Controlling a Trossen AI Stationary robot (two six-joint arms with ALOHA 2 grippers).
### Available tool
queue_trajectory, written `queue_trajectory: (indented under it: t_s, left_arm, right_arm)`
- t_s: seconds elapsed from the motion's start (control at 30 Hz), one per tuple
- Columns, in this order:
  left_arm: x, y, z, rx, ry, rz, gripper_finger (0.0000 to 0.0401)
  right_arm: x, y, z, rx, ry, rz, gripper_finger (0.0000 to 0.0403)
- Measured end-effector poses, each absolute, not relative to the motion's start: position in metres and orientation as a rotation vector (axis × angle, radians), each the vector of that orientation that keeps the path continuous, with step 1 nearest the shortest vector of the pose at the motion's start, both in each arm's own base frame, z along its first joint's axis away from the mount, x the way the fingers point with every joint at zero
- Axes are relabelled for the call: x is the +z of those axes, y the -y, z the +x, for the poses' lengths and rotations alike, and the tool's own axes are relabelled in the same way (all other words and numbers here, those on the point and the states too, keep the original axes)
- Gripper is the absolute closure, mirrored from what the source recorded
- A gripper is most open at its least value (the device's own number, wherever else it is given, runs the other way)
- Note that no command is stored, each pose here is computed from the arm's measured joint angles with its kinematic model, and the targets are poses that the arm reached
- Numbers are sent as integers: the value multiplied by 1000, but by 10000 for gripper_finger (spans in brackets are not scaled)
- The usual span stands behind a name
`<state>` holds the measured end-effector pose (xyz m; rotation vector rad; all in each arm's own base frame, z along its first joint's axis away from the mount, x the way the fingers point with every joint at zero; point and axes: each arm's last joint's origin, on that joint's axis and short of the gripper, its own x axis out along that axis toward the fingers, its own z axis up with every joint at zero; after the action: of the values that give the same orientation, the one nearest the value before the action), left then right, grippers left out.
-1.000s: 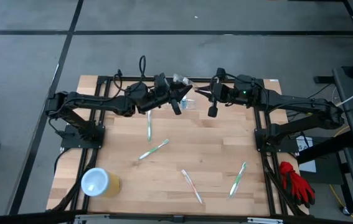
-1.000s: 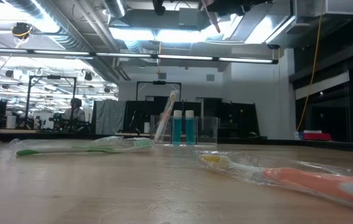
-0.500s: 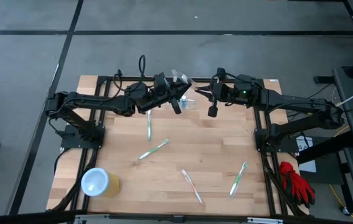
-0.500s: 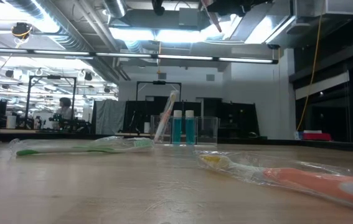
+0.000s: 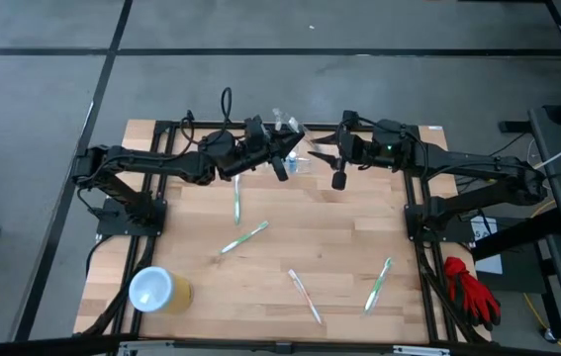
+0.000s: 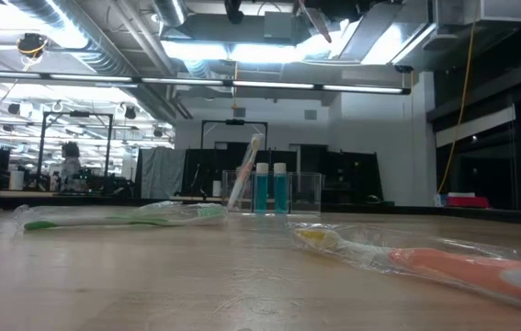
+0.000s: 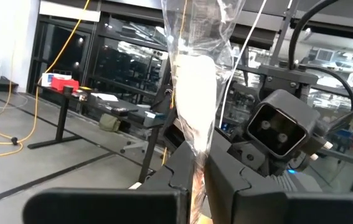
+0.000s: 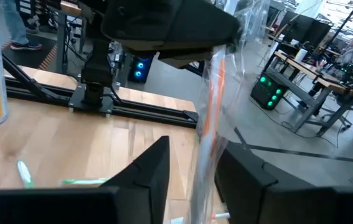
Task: Pick & Place toothbrushing station
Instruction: Put the top orange toothbrush into the transparent organizer
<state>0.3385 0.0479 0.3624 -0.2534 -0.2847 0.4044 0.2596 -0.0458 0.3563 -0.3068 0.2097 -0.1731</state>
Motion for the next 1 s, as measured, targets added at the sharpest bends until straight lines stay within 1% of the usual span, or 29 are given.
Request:
queue_trajectory:
  t_s: [0.17,0.57,0.87,1.0]
  left_arm:
    - [362,-48,338,404,285,-253,381]
    - [362,-48,339,394,284,-252,381]
    - [362,-48,339,401,279,-245,381]
    - [361,-50,338,416,273,-237,381]
  right_arm:
    - [357,46,260,-176,-204,-298,266]
    - [358,51,259,-197,-192,-284,264]
    - [366,64,245,-258,-175,-287,263]
    - [368,64,239,-199,-175,-254,263]
